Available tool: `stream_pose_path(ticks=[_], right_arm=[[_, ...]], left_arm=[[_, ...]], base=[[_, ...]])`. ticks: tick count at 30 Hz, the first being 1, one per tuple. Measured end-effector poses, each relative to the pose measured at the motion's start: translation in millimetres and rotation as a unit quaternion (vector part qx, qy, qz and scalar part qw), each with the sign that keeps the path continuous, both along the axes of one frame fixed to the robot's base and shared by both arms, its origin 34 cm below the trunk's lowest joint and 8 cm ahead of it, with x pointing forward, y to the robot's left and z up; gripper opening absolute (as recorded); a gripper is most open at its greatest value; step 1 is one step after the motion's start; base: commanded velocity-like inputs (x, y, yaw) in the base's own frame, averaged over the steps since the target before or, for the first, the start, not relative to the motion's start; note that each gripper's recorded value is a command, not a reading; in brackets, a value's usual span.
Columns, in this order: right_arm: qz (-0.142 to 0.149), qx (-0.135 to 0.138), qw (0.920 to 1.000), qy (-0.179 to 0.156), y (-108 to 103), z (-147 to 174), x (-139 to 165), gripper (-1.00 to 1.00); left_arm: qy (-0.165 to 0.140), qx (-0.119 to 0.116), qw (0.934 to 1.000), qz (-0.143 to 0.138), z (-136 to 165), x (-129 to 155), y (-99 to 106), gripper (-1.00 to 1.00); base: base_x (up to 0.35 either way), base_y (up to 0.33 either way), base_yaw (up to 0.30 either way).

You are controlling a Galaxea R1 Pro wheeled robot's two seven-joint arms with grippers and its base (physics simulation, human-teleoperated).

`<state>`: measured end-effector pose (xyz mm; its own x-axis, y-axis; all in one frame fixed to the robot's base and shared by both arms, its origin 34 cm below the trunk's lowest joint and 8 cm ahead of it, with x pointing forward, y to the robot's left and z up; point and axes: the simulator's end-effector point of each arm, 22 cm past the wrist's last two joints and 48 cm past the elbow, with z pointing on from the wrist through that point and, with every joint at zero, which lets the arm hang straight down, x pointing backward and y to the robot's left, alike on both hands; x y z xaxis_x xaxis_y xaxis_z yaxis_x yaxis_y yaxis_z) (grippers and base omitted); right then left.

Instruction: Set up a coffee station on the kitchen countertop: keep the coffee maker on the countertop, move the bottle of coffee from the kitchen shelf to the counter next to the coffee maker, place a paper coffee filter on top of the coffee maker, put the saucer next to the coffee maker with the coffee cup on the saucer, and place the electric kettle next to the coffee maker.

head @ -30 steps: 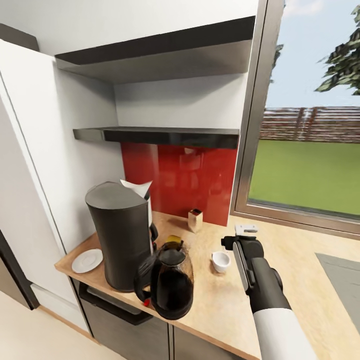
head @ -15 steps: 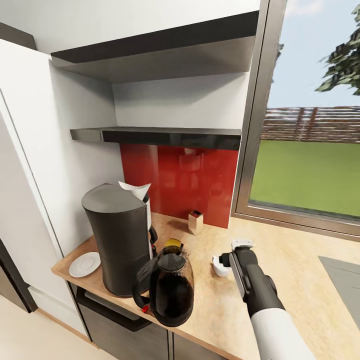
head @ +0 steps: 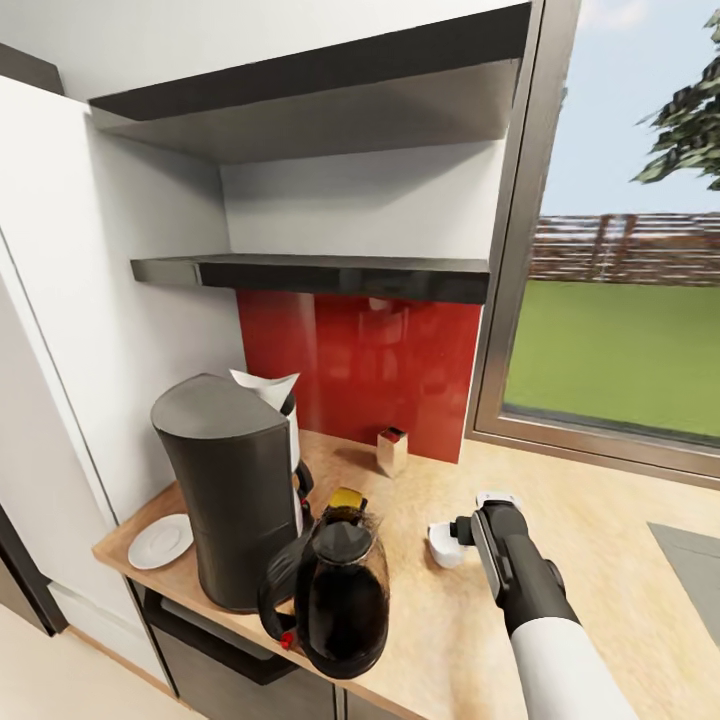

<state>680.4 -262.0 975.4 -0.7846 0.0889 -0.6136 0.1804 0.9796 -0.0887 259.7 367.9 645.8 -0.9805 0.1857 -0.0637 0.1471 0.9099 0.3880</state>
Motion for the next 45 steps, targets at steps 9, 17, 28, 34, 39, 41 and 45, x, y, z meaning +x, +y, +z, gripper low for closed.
stream_pose_path(ticks=[9,17,28,34,39,41,45], right_arm=[[0.000,-0.001,1.0000,0.000,0,-1,0,1.00],[0.006,0.002,0.9996,0.026,5,-21,-9,1.00],[0.011,0.004,0.9986,0.051,10,-40,-19,1.00],[0.011,0.004,0.9986,0.052,10,-40,-19,1.00],[0.009,0.000,0.9986,0.052,4,-40,-19,-1.00],[0.009,-0.009,0.9986,0.052,0,-39,-19,-1.00],[0.009,-0.021,0.9984,0.052,-6,-37,-19,-1.00]], left_arm=[[-0.001,0.000,1.0000,0.000,0,0,0,1.00],[-0.001,0.000,1.0000,0.000,0,0,0,1.00],[0.000,0.001,1.0000,0.000,0,-1,1,1.00],[0.000,0.001,1.0000,0.000,0,-1,1,1.00],[0.000,0.000,1.0000,0.000,0,-1,0,1.00],[-0.001,0.000,1.0000,0.000,0,-1,-1,1.00],[0.000,0.000,1.0000,0.000,0,-1,-1,1.00]], base=[[0.014,0.000,0.000],[0.000,0.000,0.000],[0.000,0.000,0.000],[0.000,0.000,0.000],[0.000,0.000,0.000],[0.000,0.000,0.000],[0.000,0.000,0.000]])
